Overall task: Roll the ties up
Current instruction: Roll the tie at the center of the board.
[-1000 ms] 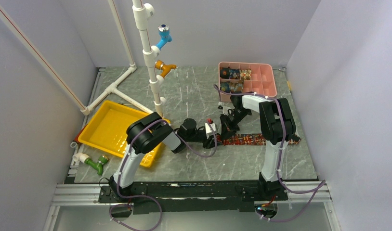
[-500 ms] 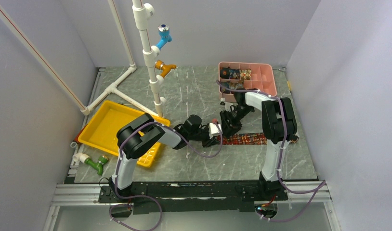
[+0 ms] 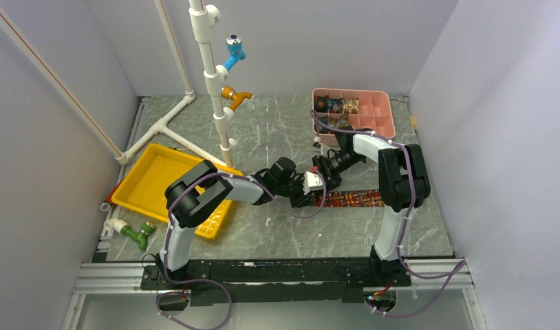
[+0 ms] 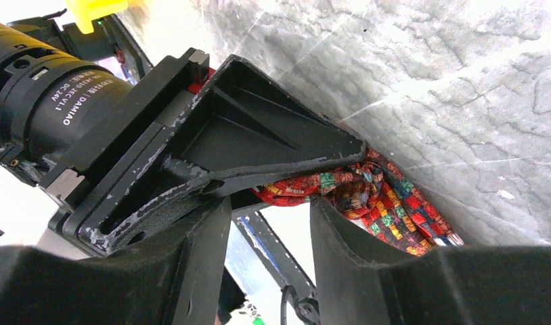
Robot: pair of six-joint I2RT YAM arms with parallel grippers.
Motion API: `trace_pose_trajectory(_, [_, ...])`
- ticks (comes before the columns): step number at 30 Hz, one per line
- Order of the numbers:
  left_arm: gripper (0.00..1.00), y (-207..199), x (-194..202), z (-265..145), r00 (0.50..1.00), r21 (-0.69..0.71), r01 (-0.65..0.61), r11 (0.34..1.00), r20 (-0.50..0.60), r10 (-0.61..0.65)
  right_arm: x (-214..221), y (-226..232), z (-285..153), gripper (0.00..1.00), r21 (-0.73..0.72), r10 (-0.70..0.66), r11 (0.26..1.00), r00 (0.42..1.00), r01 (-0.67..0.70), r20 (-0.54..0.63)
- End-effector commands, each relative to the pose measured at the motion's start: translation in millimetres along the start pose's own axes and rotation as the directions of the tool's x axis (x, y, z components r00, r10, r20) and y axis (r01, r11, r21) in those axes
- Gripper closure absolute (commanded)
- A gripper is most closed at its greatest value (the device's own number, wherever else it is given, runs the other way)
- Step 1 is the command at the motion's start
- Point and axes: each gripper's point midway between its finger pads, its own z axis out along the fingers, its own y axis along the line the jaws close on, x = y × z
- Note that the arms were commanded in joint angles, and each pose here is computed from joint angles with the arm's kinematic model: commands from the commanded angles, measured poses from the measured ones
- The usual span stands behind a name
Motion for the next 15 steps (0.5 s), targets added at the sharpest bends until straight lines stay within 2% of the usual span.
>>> trace_pose_trajectory(1, [0.93,-33.7,130.8,-26.3,0.890,-0.019,0.203,0.979,-0.413,-0.192,-0.2,-15.8,15.0,0.52,0.055,0.018,0.998,1.000,-0.018,-0.010])
trace_pose_trajectory(7, [0.90,-36.0,132.5,-26.7,0.888,-0.006,0.205,0.979,-0.420,-0.188,6.2,-57.5,25.0,0.81,0.193,0.058,0.980,0.997,-0.047,-0.051])
trace_pose_trajectory(10, [0.88,-38.4,131.1,-25.9,0.892,0.011,0.206,0.978,-0.412,-0.184,13.2,-75.3,27.1,0.99,0.213,0.089,0.974,0.994,-0.074,-0.064])
trace_pose_trajectory(15, [0.74,-42.0,125.4,-24.4,0.917,0.051,0.204,0.978,-0.360,-0.173,25.6,-97.4,24.6,1.00,0.218,0.117,0.971,0.991,-0.099,-0.071])
